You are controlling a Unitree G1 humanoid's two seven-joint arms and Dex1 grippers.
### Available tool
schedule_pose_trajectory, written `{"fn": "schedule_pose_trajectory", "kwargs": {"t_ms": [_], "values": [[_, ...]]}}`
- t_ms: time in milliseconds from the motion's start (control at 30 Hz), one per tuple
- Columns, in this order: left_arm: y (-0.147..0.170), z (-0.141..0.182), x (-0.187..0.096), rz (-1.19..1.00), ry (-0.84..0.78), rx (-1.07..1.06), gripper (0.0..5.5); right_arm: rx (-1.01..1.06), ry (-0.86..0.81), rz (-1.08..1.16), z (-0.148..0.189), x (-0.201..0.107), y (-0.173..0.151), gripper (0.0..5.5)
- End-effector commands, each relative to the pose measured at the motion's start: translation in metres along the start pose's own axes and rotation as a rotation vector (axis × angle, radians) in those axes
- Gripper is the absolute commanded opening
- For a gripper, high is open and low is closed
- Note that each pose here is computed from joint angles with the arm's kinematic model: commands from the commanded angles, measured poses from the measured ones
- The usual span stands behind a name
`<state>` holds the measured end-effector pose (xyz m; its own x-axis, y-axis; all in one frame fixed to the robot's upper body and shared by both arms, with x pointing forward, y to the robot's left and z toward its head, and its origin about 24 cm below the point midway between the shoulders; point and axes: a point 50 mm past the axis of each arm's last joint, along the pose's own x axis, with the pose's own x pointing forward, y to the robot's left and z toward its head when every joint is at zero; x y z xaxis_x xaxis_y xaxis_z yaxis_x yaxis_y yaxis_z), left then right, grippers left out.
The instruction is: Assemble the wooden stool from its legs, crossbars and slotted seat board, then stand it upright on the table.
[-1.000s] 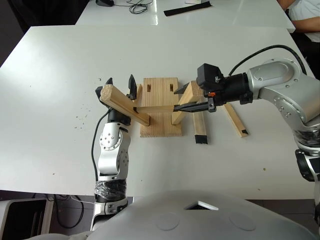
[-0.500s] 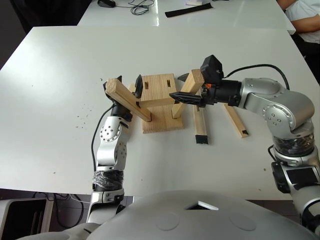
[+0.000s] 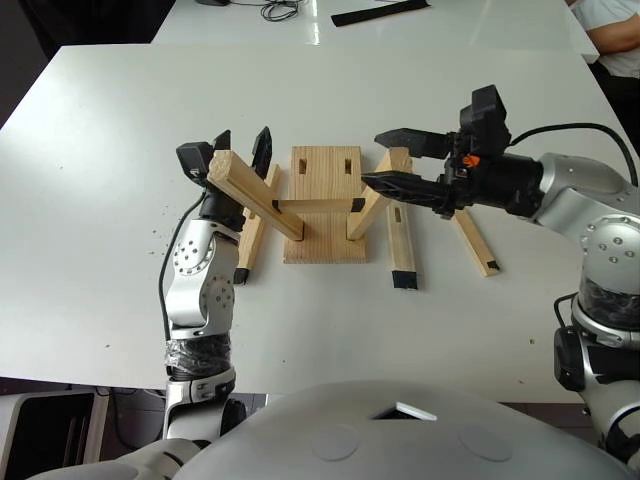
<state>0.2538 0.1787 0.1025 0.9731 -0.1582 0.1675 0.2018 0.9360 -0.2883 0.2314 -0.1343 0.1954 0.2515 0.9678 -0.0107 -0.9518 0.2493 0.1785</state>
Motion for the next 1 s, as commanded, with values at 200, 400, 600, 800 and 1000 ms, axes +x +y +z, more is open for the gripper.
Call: {"fn": "schedule_pose_trajectory", "kwargs": {"t_ms": [200,400,600,800,1000], "values": [[0.038,0.027,-0.037,0.318,-0.011,0.042,3.84,0.072,-0.316,-0.440,0.009,-0.053,-0.027,3.69],[0.019,0.026,-0.082,0.440,0.076,0.158,3.84,0.110,0.003,-0.963,-0.061,-0.049,-0.015,3.69],[-0.008,0.032,-0.102,0.441,0.096,0.191,3.84,0.011,-0.100,-1.224,-0.051,-0.041,0.010,3.69],[0.018,0.050,-0.114,0.578,0.071,0.395,3.84,-0.011,-0.039,-1.555,-0.062,-0.075,0.012,3.69],[-0.060,0.029,-0.081,-0.103,0.173,0.169,3.84,0.105,-0.106,-0.829,-0.053,0.008,0.042,3.69]]}}
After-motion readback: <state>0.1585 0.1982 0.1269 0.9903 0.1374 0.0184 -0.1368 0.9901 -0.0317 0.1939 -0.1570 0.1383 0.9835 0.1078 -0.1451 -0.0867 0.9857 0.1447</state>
